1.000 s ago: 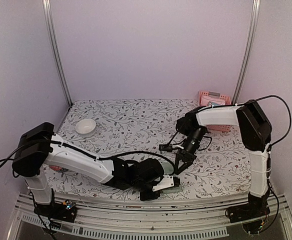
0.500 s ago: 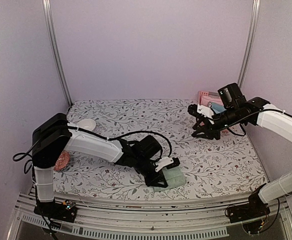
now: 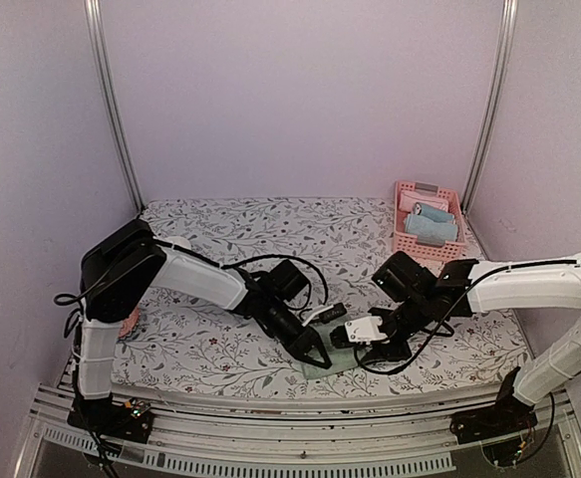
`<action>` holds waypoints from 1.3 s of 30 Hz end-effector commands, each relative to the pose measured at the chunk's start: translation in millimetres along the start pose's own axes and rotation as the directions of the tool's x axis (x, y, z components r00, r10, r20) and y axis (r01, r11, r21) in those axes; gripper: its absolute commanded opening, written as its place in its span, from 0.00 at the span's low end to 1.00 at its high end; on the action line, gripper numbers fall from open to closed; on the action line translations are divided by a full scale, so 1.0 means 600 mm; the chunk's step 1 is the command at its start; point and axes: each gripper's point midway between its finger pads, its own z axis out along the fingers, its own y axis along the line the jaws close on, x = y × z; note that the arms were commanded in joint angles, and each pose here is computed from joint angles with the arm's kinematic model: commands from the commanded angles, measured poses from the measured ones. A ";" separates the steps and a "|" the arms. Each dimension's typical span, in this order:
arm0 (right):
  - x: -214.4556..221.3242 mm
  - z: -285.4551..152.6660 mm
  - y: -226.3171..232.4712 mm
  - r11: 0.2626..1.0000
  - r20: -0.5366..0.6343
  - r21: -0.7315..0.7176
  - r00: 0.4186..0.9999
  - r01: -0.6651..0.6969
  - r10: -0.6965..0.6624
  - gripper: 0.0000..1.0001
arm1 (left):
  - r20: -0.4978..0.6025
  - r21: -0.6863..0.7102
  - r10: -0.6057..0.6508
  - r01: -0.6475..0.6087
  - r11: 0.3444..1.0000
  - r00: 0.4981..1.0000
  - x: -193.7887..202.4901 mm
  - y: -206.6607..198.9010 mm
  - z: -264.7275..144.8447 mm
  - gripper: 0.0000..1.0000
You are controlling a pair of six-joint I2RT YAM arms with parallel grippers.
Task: Roll the towels
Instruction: Roll the towel at the center of the board.
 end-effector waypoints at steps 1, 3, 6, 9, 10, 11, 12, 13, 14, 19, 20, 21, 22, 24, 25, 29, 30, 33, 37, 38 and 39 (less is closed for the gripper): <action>-0.003 0.039 -0.022 0.994 -0.037 0.088 0.997 0.064 -0.061 0.35 | -0.080 -0.012 -0.144 0.143 0.990 0.986 0.050 0.033 0.012 0.11; -0.003 0.056 -0.023 0.992 -0.050 0.096 0.996 0.083 -0.079 0.35 | -0.076 -0.013 -0.146 0.145 0.989 0.986 0.047 0.035 0.010 0.11; 0.006 0.085 -0.026 0.990 -0.092 0.099 0.992 0.096 -0.087 0.35 | -0.073 -0.015 -0.154 0.153 0.988 0.985 0.047 0.040 0.007 0.11; 0.021 0.107 -0.030 0.987 -0.137 0.114 0.986 0.112 -0.096 0.35 | -0.077 -0.012 -0.159 0.158 0.987 0.984 0.048 0.043 0.007 0.12; 0.026 0.113 -0.030 0.987 -0.149 0.112 0.984 0.115 -0.098 0.35 | -0.078 -0.012 -0.159 0.159 0.987 0.984 0.048 0.045 0.006 0.13; 0.030 0.118 -0.028 0.988 -0.159 0.103 0.982 0.118 -0.101 0.33 | -0.080 -0.013 -0.157 0.157 0.988 0.984 0.048 0.045 0.007 0.14; 0.036 0.122 -0.024 0.988 -0.169 0.090 0.980 0.122 -0.105 0.30 | -0.081 -0.015 -0.153 0.153 0.988 0.985 0.046 0.046 0.007 0.15; 0.039 0.125 -0.019 0.990 -0.174 0.074 0.979 0.122 -0.107 0.25 | -0.080 -0.018 -0.150 0.149 0.989 0.985 0.044 0.047 0.005 0.17; 0.044 0.128 -0.011 0.992 -0.180 0.048 0.978 0.118 -0.108 0.21 | -0.077 -0.021 -0.144 0.143 0.990 0.987 0.041 0.047 0.002 0.20; 0.045 0.128 0.051 0.986 -0.161 -0.162 0.985 0.039 -0.066 0.08 | -0.021 -0.118 -0.075 0.072 0.990 0.997 0.024 0.046 -0.036 0.34; 0.043 0.125 0.063 0.979 -0.156 -0.206 0.987 0.013 -0.045 0.07 | 0.001 -0.136 -0.057 0.057 0.989 0.998 0.020 0.041 -0.047 0.37; 0.044 0.123 0.074 0.968 -0.154 -0.251 0.988 -0.017 -0.023 0.06 | 0.025 -0.153 -0.042 0.046 0.987 0.999 0.017 0.038 -0.060 0.39; 0.041 0.121 0.082 0.957 -0.152 -0.287 0.988 -0.045 0.001 0.06 | 0.046 -0.172 -0.028 0.036 0.984 0.999 0.016 0.034 -0.071 0.40; 0.040 0.113 0.093 0.925 -0.154 -0.362 0.986 -0.117 0.065 0.05 | 0.103 -0.207 0.010 0.012 0.978 0.995 0.009 0.017 -0.098 0.41; 0.038 0.111 0.095 0.903 -0.156 -0.399 0.982 -0.158 0.103 0.05 | 0.131 -0.224 0.028 0.002 0.975 0.991 0.007 0.012 -0.109 0.42; 0.036 0.106 0.074 0.798 -0.190 -0.510 0.946 -0.323 0.262 0.05 | 0.211 -0.328 0.085 -0.012 0.945 0.974 0.028 0.007 -0.145 0.42; 0.036 0.107 0.066 0.761 -0.204 -0.536 0.931 -0.366 0.304 0.05 | 0.222 -0.361 0.098 -0.011 0.933 0.970 0.043 0.009 -0.151 0.42; 0.045 0.112 0.037 0.655 -0.254 -0.588 0.877 -0.475 0.409 0.05 | 0.267 -0.458 0.180 -0.040 0.888 0.947 0.050 -0.001 -0.175 0.43; 0.067 0.131 0.016 0.557 -0.341 -0.612 0.823 -0.562 0.455 0.04 | 0.200 -0.601 0.372 -0.187 0.777 0.906 0.057 -0.041 -0.172 0.44; 0.070 0.134 0.012 0.540 -0.354 -0.613 0.811 -0.577 0.465 0.04 | 0.166 -0.622 0.410 -0.227 0.749 0.897 0.061 -0.051 -0.164 0.45; 0.072 0.138 0.009 0.520 -0.369 -0.614 0.798 -0.594 0.475 0.05 | 0.132 -0.642 0.438 -0.260 0.721 0.889 0.062 -0.056 -0.157 0.46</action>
